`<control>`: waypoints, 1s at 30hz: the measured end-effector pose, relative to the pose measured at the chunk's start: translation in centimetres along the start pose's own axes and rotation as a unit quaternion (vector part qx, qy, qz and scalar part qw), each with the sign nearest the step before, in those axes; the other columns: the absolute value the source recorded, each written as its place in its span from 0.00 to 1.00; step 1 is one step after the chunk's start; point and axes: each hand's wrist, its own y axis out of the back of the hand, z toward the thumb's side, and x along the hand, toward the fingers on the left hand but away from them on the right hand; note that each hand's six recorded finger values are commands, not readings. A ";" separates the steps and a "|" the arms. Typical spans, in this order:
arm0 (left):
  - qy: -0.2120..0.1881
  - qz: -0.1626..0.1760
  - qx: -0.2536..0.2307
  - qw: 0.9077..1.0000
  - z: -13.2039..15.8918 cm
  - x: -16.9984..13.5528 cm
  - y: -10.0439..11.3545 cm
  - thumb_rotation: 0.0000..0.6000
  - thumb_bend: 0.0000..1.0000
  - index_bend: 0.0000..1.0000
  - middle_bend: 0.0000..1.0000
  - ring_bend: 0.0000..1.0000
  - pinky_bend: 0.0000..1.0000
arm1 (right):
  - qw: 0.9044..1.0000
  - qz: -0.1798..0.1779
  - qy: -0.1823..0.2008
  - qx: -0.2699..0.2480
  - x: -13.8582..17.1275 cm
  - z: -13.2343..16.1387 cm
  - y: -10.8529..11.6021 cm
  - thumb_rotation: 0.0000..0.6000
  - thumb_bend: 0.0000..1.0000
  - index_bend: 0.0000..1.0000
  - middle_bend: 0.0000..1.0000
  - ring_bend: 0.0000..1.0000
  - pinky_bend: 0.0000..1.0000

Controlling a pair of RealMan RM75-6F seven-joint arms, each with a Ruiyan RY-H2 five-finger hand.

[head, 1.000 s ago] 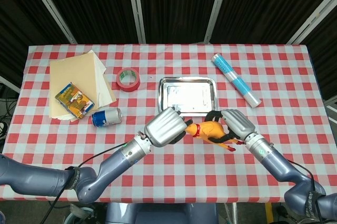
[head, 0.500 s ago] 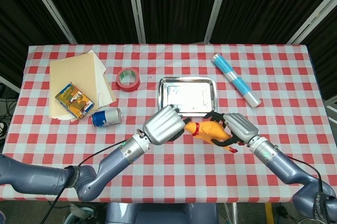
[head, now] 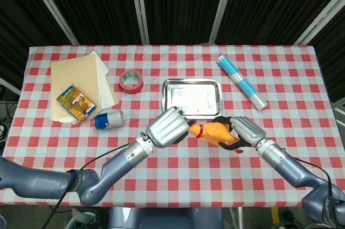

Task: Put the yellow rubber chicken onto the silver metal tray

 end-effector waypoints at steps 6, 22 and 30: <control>-0.005 -0.002 0.009 1.000 0.3 -0.1 -0.2 1.00 0.85 0.61 0.71 0.62 0.69 | 1.000 -0.003 0.002 0.000 0.0 0.1 0.3 1.00 0.43 0.64 0.54 0.58 0.59; -0.015 0.004 0.012 1.000 1.3 -0.4 -0.1 1.00 0.85 0.61 0.71 0.62 0.69 | 0.999 -0.034 0.011 -0.004 -0.3 0.2 0.9 1.00 0.64 0.98 0.93 0.95 0.92; -0.007 0.008 0.026 1.000 0.6 -0.2 -0.2 1.00 0.85 0.61 0.71 0.63 0.69 | 1.000 -0.026 0.005 0.005 0.4 -0.2 0.9 1.00 0.45 0.29 0.46 0.41 0.47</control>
